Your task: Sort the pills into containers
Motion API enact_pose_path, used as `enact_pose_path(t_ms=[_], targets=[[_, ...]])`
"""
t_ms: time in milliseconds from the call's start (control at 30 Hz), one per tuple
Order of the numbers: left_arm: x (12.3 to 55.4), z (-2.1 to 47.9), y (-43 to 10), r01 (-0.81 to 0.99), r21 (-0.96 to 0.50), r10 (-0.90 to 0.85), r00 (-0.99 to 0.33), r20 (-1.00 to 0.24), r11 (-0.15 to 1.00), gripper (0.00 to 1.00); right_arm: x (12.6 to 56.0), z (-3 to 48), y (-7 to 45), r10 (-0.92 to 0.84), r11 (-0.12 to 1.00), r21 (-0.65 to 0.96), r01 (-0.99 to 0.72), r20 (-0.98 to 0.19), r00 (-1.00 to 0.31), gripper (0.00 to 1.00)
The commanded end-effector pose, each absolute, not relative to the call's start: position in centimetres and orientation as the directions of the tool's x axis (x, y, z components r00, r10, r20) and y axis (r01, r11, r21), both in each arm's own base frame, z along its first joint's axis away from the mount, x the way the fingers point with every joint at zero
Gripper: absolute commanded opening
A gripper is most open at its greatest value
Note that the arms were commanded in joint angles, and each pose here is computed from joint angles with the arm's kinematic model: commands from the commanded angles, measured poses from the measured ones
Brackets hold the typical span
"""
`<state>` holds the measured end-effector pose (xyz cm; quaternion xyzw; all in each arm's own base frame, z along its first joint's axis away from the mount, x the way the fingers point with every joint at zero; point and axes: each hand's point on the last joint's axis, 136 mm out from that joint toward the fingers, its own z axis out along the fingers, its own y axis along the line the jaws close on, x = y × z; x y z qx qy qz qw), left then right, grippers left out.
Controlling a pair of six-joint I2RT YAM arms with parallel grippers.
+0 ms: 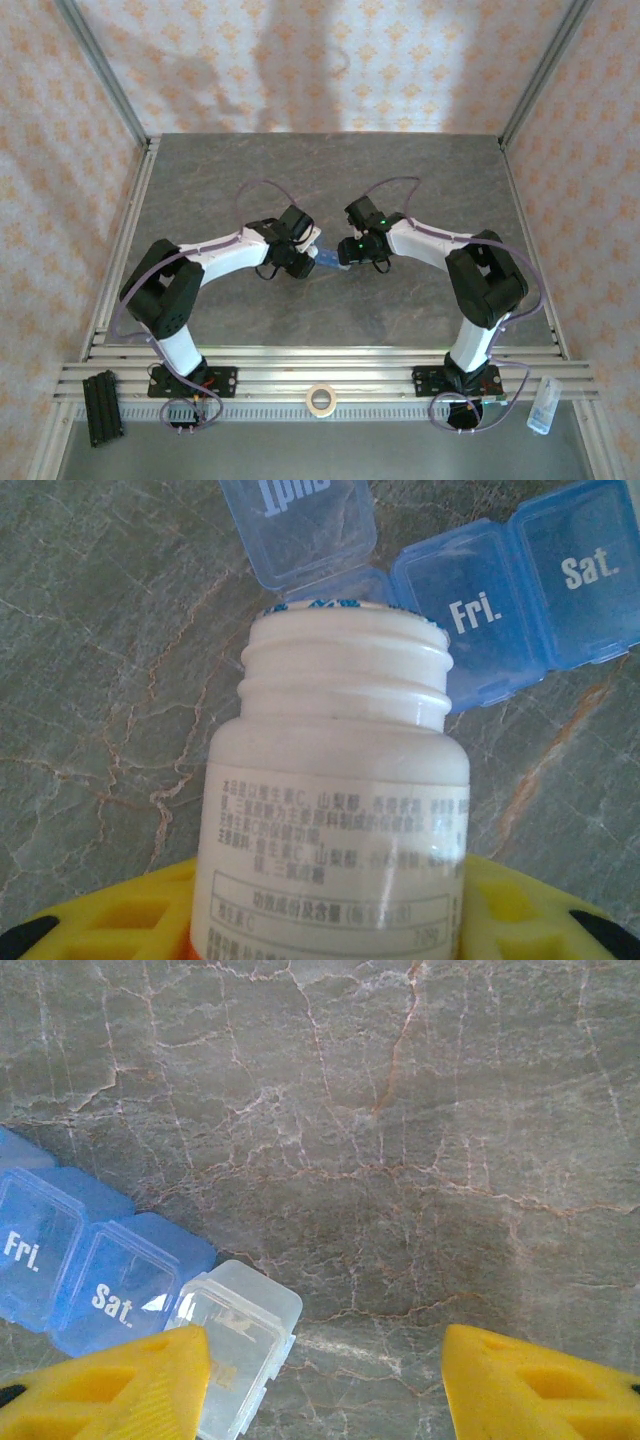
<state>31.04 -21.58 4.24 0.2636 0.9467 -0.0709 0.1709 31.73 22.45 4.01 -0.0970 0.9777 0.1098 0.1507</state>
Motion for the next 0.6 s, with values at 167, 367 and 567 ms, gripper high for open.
enact_pose_path(t_ms=[167,367,567], targets=[[30.82,4.47,-21.32,0.556,-0.004,0.529,-0.793,-0.304,0.831,0.0,32.17,3.96,22.23,-0.165,0.962,0.157,-0.223,-0.319,-0.933,0.63],[30.73,4.35,-21.44,0.568,-0.008,0.545,-0.793,-0.273,0.823,0.0,32.08,3.86,22.2,-0.164,0.962,0.156,-0.222,-0.316,-0.934,0.63],[30.84,4.23,-21.14,0.569,0.011,0.555,-0.797,-0.239,0.822,0.0,32.1,3.95,22.21,-0.165,0.962,0.157,-0.224,-0.319,-0.933,0.63]])
